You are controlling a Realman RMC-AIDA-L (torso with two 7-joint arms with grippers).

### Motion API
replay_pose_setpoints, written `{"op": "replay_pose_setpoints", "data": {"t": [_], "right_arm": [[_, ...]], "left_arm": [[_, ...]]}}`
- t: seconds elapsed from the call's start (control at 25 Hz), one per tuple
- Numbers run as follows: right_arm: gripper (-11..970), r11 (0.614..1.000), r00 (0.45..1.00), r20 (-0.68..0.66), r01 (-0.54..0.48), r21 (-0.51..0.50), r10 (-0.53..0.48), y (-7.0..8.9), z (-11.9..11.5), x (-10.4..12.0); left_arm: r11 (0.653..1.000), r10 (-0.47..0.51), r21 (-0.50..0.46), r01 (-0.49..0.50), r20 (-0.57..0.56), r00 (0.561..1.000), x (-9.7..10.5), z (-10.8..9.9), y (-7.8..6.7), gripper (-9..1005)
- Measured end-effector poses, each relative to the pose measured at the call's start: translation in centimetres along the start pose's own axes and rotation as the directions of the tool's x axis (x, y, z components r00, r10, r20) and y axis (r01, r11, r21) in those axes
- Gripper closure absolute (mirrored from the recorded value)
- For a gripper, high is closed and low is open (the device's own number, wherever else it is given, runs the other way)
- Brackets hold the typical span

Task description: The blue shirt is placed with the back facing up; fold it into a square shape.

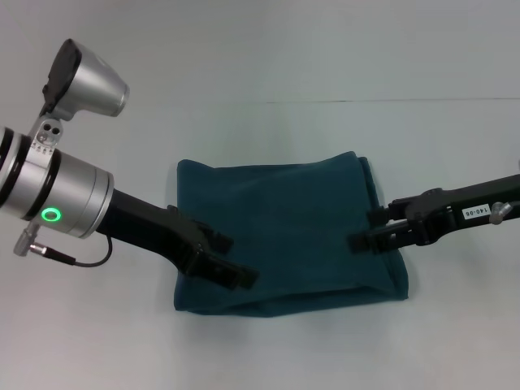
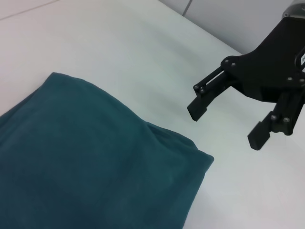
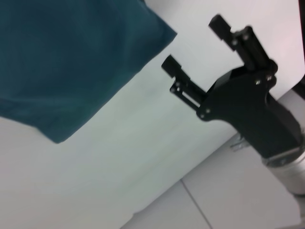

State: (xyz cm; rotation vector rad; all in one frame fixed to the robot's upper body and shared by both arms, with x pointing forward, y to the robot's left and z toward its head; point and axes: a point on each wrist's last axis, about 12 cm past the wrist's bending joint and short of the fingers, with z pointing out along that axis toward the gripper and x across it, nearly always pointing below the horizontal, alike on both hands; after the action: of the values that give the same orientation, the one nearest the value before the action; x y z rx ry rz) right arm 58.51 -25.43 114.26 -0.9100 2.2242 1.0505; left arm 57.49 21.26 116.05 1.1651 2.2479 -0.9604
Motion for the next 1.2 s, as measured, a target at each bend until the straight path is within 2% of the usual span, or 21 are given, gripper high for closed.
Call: {"op": "replay_pose_setpoints", "data": {"t": [0.4, 1.2], "right_arm": [[32, 1.0, 0.989, 0.145, -0.013, 0.018, 0.01, -0.5, -1.2, 0.3], [32, 0.999, 0.993, 0.112, -0.034, 0.008, 0.033, -0.7, -1.0, 0.9]], "left_arm": [[0.999, -0.037, -0.014, 0.037, 0.02, 0.999, 0.3, 0.4, 0.1, 183], [0.999, -0.036, -0.036, 0.037, 0.03, 0.999, -0.2, 0.4, 0.4, 183]]}}
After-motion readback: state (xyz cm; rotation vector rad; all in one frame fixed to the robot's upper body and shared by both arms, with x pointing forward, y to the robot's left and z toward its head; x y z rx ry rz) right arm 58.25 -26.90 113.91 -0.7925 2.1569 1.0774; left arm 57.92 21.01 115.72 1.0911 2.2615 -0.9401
